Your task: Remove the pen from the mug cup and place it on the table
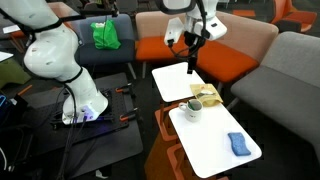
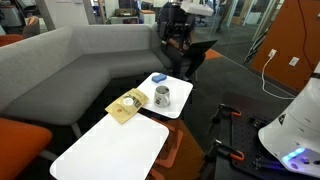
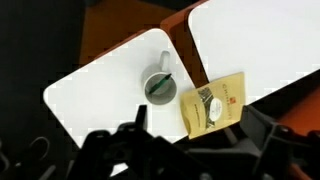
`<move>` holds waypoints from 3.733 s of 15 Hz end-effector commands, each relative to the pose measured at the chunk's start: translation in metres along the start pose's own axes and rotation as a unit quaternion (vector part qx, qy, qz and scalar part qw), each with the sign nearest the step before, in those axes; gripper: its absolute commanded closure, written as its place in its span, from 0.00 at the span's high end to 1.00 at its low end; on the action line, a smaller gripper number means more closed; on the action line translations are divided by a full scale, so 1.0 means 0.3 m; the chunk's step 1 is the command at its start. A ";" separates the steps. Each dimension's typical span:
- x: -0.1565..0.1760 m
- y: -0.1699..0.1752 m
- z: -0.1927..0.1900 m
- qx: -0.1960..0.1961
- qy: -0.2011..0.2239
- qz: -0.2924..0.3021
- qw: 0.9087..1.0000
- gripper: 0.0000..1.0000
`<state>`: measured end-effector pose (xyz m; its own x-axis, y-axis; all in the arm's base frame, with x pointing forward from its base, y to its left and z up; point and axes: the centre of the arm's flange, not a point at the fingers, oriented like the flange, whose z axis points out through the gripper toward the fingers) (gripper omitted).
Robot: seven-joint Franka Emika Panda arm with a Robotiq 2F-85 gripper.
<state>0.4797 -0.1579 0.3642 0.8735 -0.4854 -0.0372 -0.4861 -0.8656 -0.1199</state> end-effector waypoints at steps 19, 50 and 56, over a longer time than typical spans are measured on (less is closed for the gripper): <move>0.291 0.048 0.585 0.027 -0.107 0.110 0.988 1.00; 0.418 0.176 0.928 0.035 -0.223 0.246 0.943 0.47; 0.432 0.192 0.966 0.039 -0.278 0.250 0.927 0.39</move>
<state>0.5610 -0.2309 0.0694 0.4781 -0.6838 -0.5512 -0.8305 -0.5561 -0.0305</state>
